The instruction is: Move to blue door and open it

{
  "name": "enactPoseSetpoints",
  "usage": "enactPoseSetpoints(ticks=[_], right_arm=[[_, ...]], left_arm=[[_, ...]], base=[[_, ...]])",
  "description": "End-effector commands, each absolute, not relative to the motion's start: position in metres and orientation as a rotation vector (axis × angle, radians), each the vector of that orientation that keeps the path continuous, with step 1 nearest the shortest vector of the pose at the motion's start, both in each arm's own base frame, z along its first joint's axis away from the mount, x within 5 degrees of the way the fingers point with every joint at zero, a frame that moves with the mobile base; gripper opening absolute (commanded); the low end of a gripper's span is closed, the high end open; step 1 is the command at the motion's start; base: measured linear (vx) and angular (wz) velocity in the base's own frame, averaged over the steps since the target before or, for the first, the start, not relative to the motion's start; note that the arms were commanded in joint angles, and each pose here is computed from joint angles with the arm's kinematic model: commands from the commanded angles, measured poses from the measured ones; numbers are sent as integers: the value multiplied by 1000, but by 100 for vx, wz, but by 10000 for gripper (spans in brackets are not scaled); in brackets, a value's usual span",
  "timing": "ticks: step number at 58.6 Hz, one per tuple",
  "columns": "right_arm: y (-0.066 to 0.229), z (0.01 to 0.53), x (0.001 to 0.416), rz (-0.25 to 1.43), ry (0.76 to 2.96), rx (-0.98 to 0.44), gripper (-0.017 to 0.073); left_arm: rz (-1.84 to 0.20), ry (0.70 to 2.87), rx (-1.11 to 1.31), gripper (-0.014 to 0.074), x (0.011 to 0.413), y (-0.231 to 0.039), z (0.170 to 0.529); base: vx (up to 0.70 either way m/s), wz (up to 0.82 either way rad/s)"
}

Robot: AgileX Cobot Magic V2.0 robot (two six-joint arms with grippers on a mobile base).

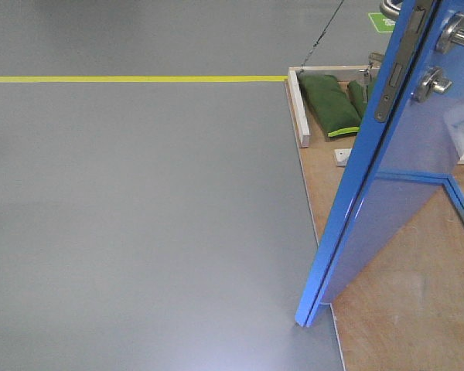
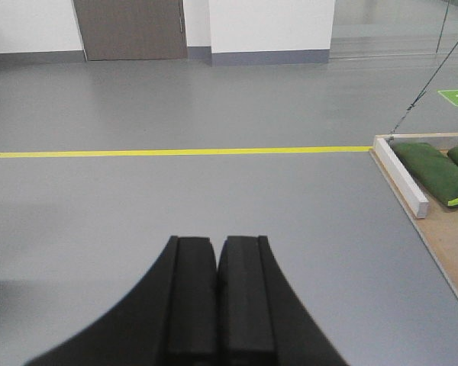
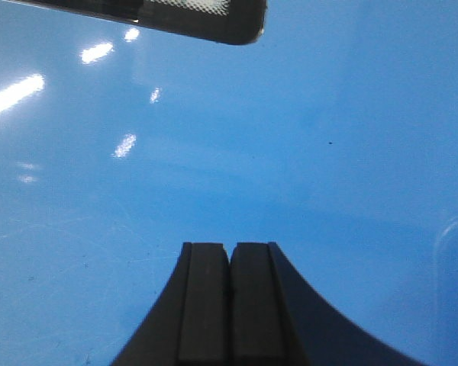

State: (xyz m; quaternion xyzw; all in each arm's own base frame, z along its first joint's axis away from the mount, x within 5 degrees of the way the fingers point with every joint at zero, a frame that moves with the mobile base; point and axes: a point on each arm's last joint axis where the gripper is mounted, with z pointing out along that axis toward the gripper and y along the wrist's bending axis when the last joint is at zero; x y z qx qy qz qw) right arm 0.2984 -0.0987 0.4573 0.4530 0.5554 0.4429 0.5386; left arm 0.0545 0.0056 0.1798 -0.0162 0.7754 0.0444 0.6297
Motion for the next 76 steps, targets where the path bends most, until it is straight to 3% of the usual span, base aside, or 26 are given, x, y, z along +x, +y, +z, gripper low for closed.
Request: enactPoseSetpoints(ticks=[1,14,76], right_arm=[[-88,483,288,1081,1246,1014,8],[-69,501,305,1148,1260,925,8],[-71,493,322,1172,1322,920,8]], left_arm=[[93,1650,-37,73,54,5,197],[93,1650,-37,73,54,5,197],[93,1650,-37,73,54,5,197]], base=[[0,0],[0,0],[0,0]])
